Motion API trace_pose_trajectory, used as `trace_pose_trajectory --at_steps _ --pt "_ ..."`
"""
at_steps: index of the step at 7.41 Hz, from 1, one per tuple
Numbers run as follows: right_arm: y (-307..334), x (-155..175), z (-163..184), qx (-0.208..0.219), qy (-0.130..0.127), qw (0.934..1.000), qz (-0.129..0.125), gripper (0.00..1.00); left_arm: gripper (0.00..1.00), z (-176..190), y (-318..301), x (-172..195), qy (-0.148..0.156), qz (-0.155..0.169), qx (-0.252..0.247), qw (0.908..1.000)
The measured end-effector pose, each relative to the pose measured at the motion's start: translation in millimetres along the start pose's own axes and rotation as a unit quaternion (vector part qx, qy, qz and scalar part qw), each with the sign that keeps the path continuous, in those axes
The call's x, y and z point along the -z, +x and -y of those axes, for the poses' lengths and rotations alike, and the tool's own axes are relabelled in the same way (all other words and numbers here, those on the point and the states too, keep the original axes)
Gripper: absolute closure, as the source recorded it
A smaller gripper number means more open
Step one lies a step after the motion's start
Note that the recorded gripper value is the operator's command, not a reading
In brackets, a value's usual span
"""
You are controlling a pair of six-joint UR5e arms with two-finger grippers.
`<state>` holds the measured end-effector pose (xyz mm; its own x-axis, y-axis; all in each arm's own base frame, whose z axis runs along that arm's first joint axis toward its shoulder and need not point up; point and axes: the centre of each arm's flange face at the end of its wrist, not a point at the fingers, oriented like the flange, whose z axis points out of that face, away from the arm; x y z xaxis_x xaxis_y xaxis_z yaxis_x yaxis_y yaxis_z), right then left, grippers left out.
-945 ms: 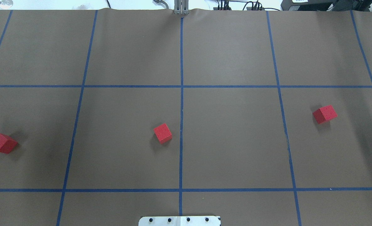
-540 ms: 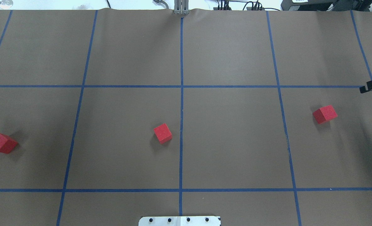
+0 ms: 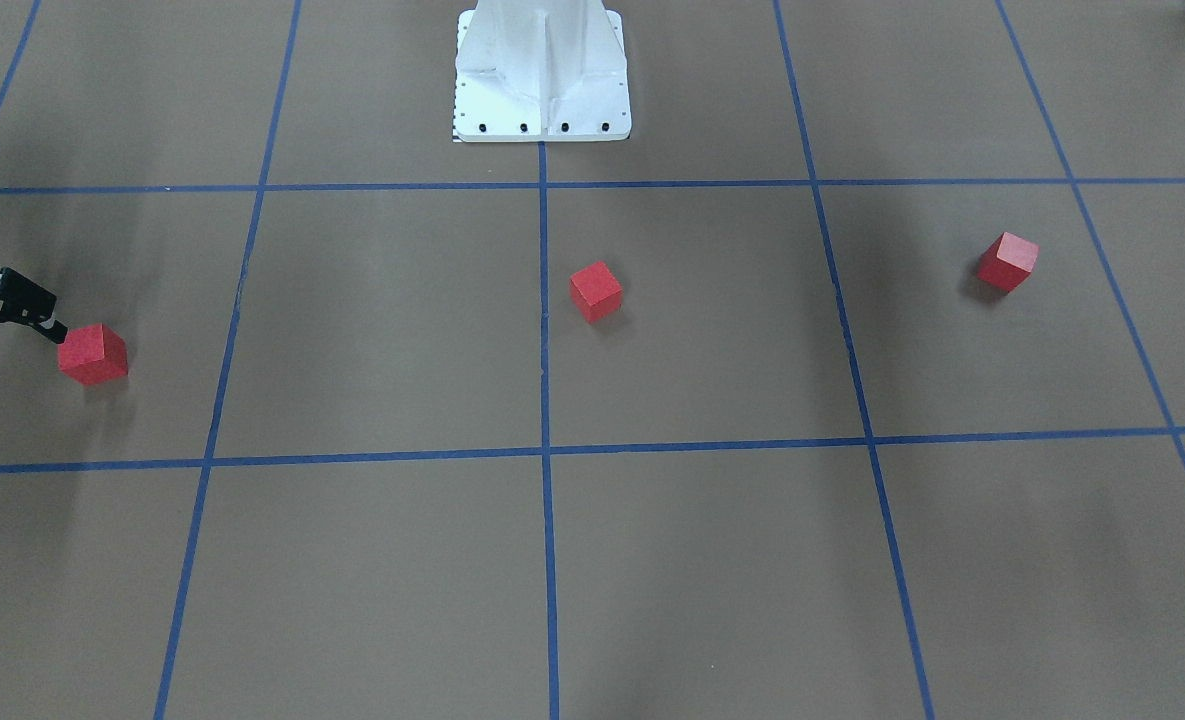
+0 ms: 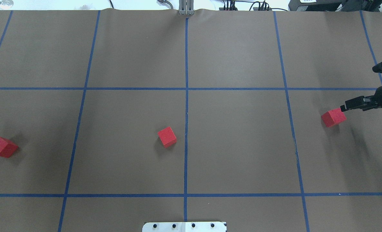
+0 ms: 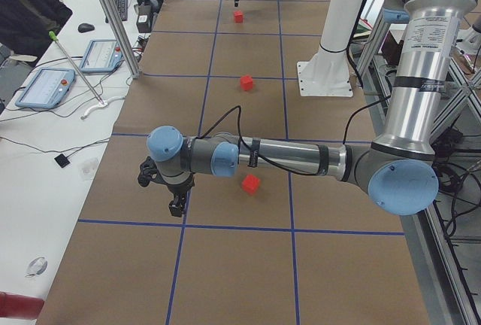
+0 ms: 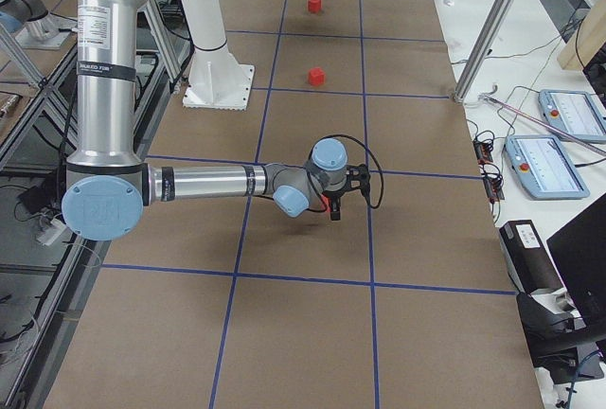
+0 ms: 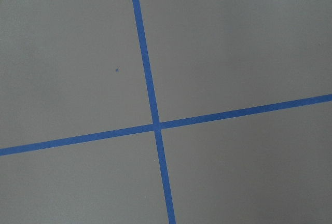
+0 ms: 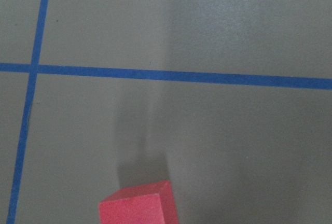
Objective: Form red blocks into L shape at center
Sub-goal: 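Reach the right gripper down and grasp the red cube nearest it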
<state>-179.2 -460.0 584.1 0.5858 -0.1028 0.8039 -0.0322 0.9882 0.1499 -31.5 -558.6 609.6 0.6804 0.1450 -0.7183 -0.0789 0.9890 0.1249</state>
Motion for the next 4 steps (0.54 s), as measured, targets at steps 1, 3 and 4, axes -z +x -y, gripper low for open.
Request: trace_pose_trajectory --at_steps 1,3,4 --pt "-9.3 -8.0 -3.0 0.009 -0.005 0.9999 0.0 0.07 0.0 0.0 0.1 -0.1 0.0 0.0 0.002 1.0" --pt "-18.9 -21.1 -8.4 0.023 -0.011 0.9997 -0.006 0.26 0.0 0.0 0.1 -0.4 0.0 0.0 0.004 1.0" --pt "-20.3 -25.3 -10.3 0.027 -0.014 0.9995 -0.007 0.27 0.0 0.0 -0.1 -0.6 0.0 0.0 0.005 1.0"
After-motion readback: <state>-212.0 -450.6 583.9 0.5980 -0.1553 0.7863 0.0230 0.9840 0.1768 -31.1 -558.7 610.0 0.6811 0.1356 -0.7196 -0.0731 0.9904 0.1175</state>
